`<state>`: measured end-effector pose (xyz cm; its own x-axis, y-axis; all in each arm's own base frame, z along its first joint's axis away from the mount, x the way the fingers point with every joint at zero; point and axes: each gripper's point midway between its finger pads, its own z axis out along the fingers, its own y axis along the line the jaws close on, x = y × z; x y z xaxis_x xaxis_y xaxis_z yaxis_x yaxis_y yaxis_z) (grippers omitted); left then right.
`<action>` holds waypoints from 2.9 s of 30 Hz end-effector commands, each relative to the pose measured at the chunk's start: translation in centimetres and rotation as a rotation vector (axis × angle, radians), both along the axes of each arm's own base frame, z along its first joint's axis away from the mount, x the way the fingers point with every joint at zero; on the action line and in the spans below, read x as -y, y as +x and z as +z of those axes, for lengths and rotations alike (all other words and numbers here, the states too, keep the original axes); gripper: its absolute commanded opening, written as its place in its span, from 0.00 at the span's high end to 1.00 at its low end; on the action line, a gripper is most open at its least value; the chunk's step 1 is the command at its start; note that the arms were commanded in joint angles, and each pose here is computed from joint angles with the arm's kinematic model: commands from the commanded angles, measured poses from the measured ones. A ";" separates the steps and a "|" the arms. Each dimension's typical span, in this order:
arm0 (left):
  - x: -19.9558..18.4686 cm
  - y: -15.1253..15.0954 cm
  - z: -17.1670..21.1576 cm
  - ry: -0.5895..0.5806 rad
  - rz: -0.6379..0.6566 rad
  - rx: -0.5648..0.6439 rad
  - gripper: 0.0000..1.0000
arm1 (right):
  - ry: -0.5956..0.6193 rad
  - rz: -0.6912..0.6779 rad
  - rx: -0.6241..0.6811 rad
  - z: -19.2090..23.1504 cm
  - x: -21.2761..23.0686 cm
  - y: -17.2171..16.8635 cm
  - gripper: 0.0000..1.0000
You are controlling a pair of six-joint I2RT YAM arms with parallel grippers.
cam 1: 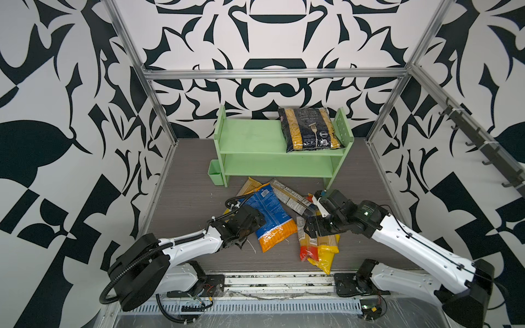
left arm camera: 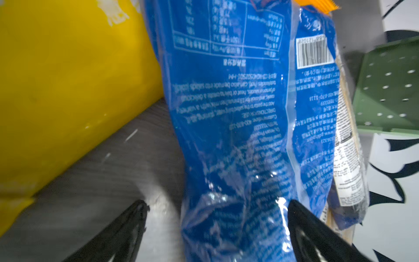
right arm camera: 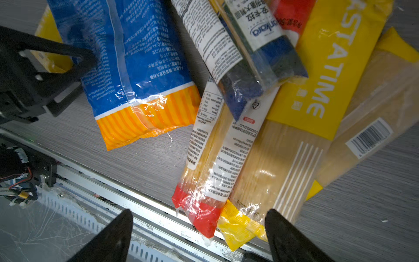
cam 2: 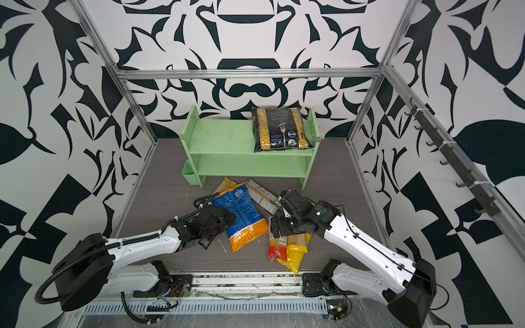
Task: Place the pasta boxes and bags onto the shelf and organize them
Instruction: 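Lower the left gripper onto the blue-and-orange bag and close on it, then lift the blue-and-orange bag with the left gripper off the pile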
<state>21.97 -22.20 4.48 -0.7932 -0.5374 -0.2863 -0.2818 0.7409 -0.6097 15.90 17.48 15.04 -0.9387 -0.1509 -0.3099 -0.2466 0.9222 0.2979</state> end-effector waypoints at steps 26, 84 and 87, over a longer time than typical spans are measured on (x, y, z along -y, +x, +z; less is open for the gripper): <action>5.8 2.1 -3.8 -0.380 -0.146 0.131 0.24 | -0.082 0.046 -0.056 -0.4 -0.1 0.0 0.06; 2.4 1.6 19.5 -0.062 -0.371 0.339 1.00 | -0.020 0.067 -0.030 -0.8 -2.7 1.9 0.06; 2.1 1.5 20.5 -0.048 -0.382 0.339 1.00 | -0.017 0.073 -0.036 -1.0 -3.1 2.2 0.06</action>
<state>23.10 -24.10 20.20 -0.8483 -0.2226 -0.4805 0.1507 0.7684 -0.6219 17.63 19.85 13.65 -0.9412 -0.2227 -0.2541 -0.2908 0.9168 0.2738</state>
